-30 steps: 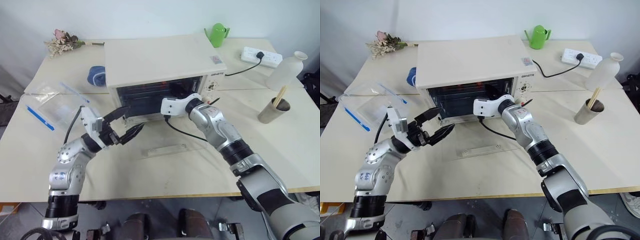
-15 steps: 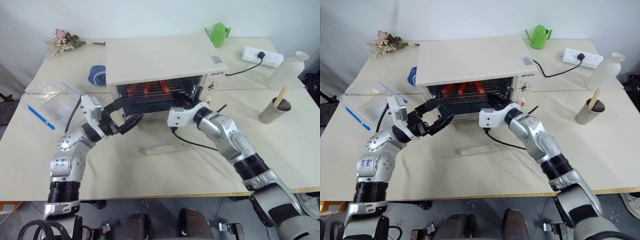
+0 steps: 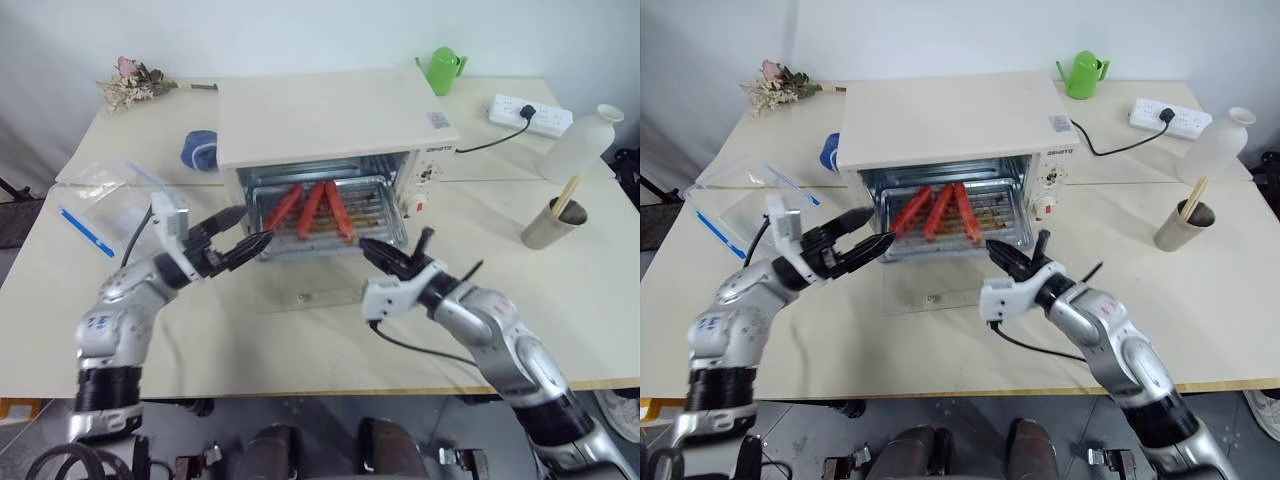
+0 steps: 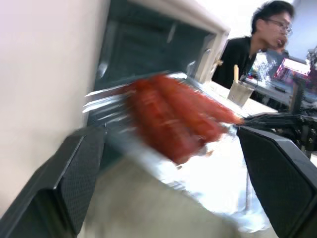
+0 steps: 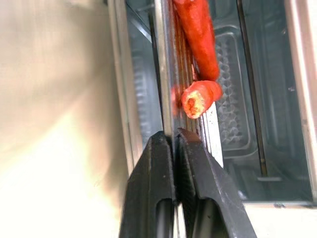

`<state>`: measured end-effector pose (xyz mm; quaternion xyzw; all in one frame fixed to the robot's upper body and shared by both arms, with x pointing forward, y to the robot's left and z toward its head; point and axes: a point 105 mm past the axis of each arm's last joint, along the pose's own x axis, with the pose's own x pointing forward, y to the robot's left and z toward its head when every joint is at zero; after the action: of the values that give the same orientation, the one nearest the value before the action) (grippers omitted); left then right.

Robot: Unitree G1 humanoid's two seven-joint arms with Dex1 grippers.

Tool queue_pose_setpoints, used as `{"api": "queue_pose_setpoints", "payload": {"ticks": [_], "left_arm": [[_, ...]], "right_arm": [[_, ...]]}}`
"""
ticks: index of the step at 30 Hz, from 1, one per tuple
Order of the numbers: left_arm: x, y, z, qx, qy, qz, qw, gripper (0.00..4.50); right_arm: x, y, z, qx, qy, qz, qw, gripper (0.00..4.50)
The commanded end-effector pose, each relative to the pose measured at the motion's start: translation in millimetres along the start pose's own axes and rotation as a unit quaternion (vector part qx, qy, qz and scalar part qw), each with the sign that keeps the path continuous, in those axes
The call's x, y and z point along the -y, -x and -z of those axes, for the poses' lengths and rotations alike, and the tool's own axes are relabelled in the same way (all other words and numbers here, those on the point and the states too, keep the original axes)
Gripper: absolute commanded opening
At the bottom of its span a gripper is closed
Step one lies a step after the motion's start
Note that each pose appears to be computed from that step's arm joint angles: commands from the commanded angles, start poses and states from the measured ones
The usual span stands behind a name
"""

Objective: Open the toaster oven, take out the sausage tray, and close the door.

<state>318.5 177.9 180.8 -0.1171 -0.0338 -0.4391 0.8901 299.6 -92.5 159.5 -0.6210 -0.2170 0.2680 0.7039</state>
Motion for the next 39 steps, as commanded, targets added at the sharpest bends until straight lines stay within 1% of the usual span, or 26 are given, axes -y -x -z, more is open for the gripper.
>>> {"api": "queue_pose_setpoints", "payload": {"ticks": [1, 4, 6, 7, 10, 15, 18, 21, 24, 25, 27, 28, 31, 34, 37, 39], "left_arm": [[12.8, 5.4, -13.0, 0.014, 0.063, 0.013, 0.998, 4.5], [17.1, 7.8, -9.8, 0.006, 0.13, 0.012, 0.991, 4.5], [19.6, 7.0, -8.5, 0.004, 0.154, 0.015, 0.988, 4.5], [19.0, 8.3, -2.1, -0.019, 0.172, 0.007, 0.985, 4.5], [17.6, 10.6, 5.9, -0.04, 0.212, -0.001, 0.976, 4.5], [9.9, 14.0, 11.5, -0.046, 0.268, -0.009, 0.962, 4.5], [12.8, 13.9, 14.2, -0.048, 0.307, 0.009, 0.95, 4.5], [14.2, 12.8, 17.0, -0.049, 0.328, 0.019, 0.943, 4.5], [16.8, 10.6, 22.0, -0.059, 0.337, 0.027, 0.939, 3.89], [18.2, 9.7, 22.6, -0.057, 0.345, 0.032, 0.936, 3.6], [21.0, 8.0, 23.2, -0.058, 0.353, 0.041, 0.933, 2.93], [22.7, 7.0, 23.6, -0.058, 0.357, 0.045, 0.931, 2.68], [23.7, 6.6, 24.6, -0.059, 0.368, 0.044, 0.927, 1.63], [31.5, 3.9, 19.8, -0.055, 0.391, 0.067, 0.916, 0.69], [38.0, 1.4, 14.3, -0.039, 0.422, 0.084, 0.902, 0.02], [40.9, 1.3, 12.6, -0.033, 0.436, 0.087, 0.895, 0.02]], "right_arm": [[16.7, 11.4, -4.0, 0.011, 0.018, 0.029, 0.999, 0.02], [14.7, 17.3, -5.0, 0.017, 0.023, 0.025, 0.999, 0.02], [15.0, 19.0, -7.6, 0.026, 0.032, 0.024, 0.999, 0.02], [14.9, 19.3, -9.1, 0.033, 0.037, 0.023, 0.999, 0.02], [15.2, 20.5, -10.1, 0.043, 0.049, 0.023, 0.998, 0.02], [17.2, 20.8, -14.4, 0.07, 0.063, 0.022, 0.995, 0.02], [19.5, 20.1, -17.6, 0.088, 0.07, 0.022, 0.993, 0.02], [20.6, 17.8, -22.8, 0.108, 0.071, 0.021, 0.991, 0.02], [21.6, 15.4, -27.5, 0.123, 0.071, 0.02, 0.99, 0.02], [21.9, 14.4, -28.8, 0.126, 0.073, 0.02, 0.989, 0.02], [21.6, 12.6, -30.5, 0.131, 0.073, 0.017, 0.988, 0.02], [21.9, 11.7, -32.5, 0.138, 0.074, 0.016, 0.988, 0.02], [20.0, 10.0, -37.4, 0.155, 0.075, 0.007, 0.985, 0.02], [19.6, 9.0, -40.6, 0.167, 0.072, 0.004, 0.983, 0.02], [16.8, 7.6, -44.1, 0.182, 0.068, -0.006, 0.981, 0.02], [15.7, 7.3, -44.9, 0.188, 0.063, -0.011, 0.98, 0.02]]}}
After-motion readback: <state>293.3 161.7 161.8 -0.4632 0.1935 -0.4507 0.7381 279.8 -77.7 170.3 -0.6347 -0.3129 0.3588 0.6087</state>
